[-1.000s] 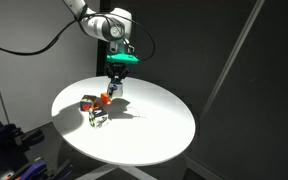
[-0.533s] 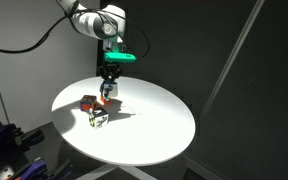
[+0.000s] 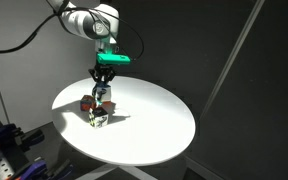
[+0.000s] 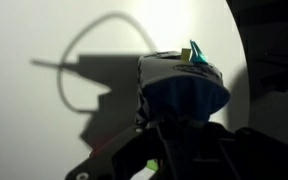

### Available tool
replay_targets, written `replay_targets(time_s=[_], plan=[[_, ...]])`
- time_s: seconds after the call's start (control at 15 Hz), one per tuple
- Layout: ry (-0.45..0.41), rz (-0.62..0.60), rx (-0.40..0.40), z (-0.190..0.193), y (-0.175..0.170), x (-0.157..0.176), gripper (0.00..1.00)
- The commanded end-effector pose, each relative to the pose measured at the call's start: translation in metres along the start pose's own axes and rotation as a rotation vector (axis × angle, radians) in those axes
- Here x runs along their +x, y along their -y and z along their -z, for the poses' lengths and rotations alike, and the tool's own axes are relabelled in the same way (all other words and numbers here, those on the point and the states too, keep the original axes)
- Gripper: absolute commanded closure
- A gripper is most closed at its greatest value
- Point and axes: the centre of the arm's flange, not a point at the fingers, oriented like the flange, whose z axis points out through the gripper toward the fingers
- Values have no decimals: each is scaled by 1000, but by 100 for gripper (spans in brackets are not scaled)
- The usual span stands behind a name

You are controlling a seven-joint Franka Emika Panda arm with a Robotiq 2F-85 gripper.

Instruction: Pick up the block with the number four on it and put it on the block to the bottom far left

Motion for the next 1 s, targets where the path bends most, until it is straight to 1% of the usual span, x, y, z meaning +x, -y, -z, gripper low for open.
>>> replay_targets(time_s=[0.0, 0.33, 0.93], plan=[[6, 58, -37, 0, 24, -13, 94], [-9, 103, -83, -8, 38, -10, 94], [-19, 146, -109, -10, 51, 24, 94]])
